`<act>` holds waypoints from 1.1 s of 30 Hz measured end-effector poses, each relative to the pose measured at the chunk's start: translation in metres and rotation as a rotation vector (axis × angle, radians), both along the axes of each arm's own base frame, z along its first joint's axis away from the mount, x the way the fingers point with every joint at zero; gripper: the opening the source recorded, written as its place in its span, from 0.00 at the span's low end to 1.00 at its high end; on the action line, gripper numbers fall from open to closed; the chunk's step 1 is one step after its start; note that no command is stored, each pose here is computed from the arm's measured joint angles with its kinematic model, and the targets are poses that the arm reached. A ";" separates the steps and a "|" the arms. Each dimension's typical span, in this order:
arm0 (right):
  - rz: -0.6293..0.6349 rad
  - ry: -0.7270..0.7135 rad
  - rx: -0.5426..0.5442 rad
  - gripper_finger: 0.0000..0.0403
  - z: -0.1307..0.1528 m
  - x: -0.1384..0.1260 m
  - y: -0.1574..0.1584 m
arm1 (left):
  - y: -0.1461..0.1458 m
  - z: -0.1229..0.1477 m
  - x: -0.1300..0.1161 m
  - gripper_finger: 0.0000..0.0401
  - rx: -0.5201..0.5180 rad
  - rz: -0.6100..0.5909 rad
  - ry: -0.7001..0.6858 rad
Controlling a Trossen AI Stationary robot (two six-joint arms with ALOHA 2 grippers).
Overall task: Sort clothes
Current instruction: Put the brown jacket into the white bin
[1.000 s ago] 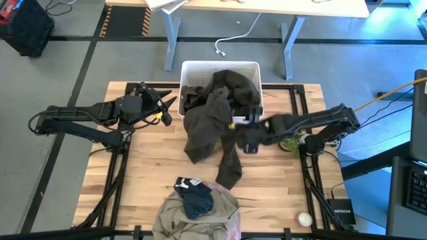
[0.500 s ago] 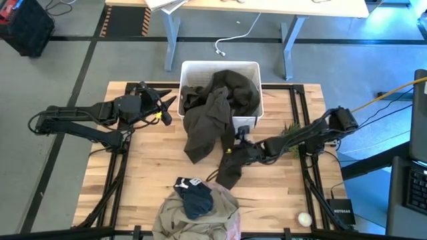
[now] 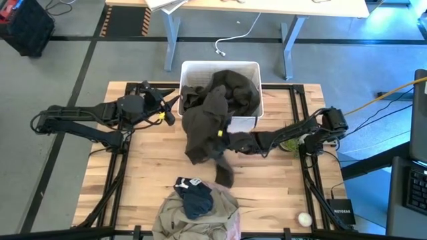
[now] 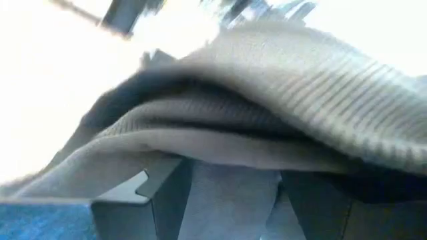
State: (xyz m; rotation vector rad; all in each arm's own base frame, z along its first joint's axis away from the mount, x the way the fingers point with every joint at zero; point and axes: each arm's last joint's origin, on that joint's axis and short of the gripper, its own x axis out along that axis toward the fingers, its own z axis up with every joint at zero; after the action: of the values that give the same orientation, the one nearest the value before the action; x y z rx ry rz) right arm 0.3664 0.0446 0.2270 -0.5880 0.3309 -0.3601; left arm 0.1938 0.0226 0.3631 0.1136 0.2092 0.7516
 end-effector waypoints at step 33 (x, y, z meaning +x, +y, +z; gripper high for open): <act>-0.630 0.175 0.166 0.59 0.245 -0.066 -0.108 | 0.000 -0.002 0.007 0.35 0.011 -0.004 0.010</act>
State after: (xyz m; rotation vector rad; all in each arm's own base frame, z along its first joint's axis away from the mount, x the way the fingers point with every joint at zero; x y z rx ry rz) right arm 0.3001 -0.0629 0.4725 -0.3406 0.7105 -0.8794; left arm 0.2004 0.0224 0.3610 0.1278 0.2142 0.7488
